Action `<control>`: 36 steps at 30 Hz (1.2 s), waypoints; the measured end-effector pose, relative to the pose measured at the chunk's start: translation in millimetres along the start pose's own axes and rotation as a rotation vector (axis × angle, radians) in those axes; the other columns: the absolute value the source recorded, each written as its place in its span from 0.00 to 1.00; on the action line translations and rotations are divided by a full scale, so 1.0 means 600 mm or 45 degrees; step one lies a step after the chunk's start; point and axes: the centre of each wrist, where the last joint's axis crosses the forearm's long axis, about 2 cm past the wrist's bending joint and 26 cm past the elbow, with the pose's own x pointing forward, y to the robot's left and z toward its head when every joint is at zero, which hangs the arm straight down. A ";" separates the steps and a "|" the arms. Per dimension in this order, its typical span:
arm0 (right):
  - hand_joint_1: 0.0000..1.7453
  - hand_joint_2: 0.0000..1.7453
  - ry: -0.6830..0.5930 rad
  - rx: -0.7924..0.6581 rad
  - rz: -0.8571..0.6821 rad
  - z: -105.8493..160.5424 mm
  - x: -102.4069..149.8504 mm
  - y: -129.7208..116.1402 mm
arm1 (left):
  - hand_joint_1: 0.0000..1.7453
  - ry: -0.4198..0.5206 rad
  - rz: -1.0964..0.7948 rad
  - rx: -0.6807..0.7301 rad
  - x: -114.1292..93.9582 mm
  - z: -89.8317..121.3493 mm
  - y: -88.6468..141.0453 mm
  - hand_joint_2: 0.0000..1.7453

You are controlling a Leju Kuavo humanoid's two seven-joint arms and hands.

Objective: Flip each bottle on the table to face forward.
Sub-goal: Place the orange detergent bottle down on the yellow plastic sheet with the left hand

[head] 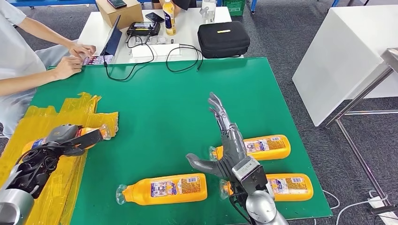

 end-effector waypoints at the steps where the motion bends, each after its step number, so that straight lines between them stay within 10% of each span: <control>1: 0.00 1.00 0.002 0.002 -0.001 0.000 -0.001 0.000 | 0.64 -0.002 0.007 -0.014 -0.001 0.001 0.000 1.00; 4: 0.00 1.00 0.004 0.013 -0.013 -0.004 -0.004 0.001 | 0.14 -0.043 0.050 -0.140 -0.017 0.007 0.002 1.00; 6: 0.00 1.00 0.001 0.027 -0.027 -0.009 -0.006 0.003 | 0.00 -0.087 0.087 -0.252 -0.040 0.018 0.005 1.00; 14: 0.00 1.00 0.009 0.064 -0.043 -0.019 -0.015 0.010 | 0.00 -0.057 0.114 -0.319 -0.091 0.051 0.006 1.00; 36: 0.00 1.00 0.029 0.061 -0.040 -0.016 -0.021 0.013 | 0.00 -0.086 0.154 -0.134 -0.081 0.057 -0.009 1.00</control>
